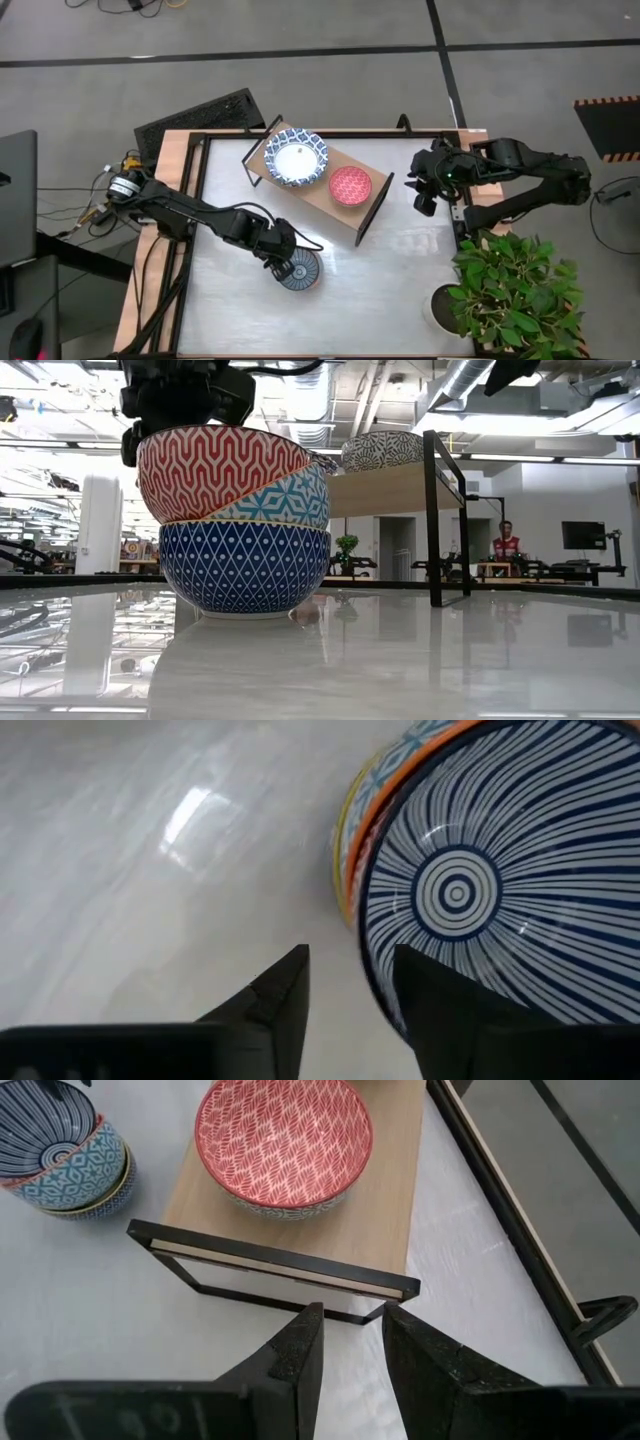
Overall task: Place and stack bowls onto a shelf
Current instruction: Stack the blue bowl on top of the red bowl on the shelf
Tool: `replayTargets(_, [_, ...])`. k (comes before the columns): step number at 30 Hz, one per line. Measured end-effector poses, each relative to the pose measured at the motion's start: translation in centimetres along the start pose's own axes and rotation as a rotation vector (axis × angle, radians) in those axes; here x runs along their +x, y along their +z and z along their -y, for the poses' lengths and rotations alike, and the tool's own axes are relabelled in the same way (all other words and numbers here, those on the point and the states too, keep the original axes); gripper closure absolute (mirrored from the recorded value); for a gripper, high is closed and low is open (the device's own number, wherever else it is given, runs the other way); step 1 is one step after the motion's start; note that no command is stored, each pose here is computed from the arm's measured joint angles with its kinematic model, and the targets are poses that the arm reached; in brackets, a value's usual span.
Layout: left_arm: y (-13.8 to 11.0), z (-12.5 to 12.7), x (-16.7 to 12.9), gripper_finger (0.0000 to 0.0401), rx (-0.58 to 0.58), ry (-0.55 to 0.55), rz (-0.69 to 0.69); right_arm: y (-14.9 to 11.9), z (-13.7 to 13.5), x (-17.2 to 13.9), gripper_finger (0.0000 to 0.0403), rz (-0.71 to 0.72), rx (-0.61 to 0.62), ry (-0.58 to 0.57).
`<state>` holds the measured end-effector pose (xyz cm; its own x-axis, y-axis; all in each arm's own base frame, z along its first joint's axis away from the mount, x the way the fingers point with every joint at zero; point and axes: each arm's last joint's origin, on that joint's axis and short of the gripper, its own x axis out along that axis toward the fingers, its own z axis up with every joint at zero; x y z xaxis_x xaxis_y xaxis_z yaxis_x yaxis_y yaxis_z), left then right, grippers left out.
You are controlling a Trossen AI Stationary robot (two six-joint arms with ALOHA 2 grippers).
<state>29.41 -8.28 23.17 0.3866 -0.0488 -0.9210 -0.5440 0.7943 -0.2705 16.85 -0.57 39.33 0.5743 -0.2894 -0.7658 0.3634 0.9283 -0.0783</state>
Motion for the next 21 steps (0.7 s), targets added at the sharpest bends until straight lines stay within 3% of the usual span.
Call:
replayTargets(12, [0.11,0.15,0.54,0.0391,0.023,-0.007,-0.008,0.00,0.00,0.00,0.0272,0.000,0.002,0.000])
replayTargets(21, [0.49,0.36,0.48,0.0400,-0.035,-0.046,-0.050,0.00,-0.01,0.01,0.0272,-0.001,0.002,0.001])
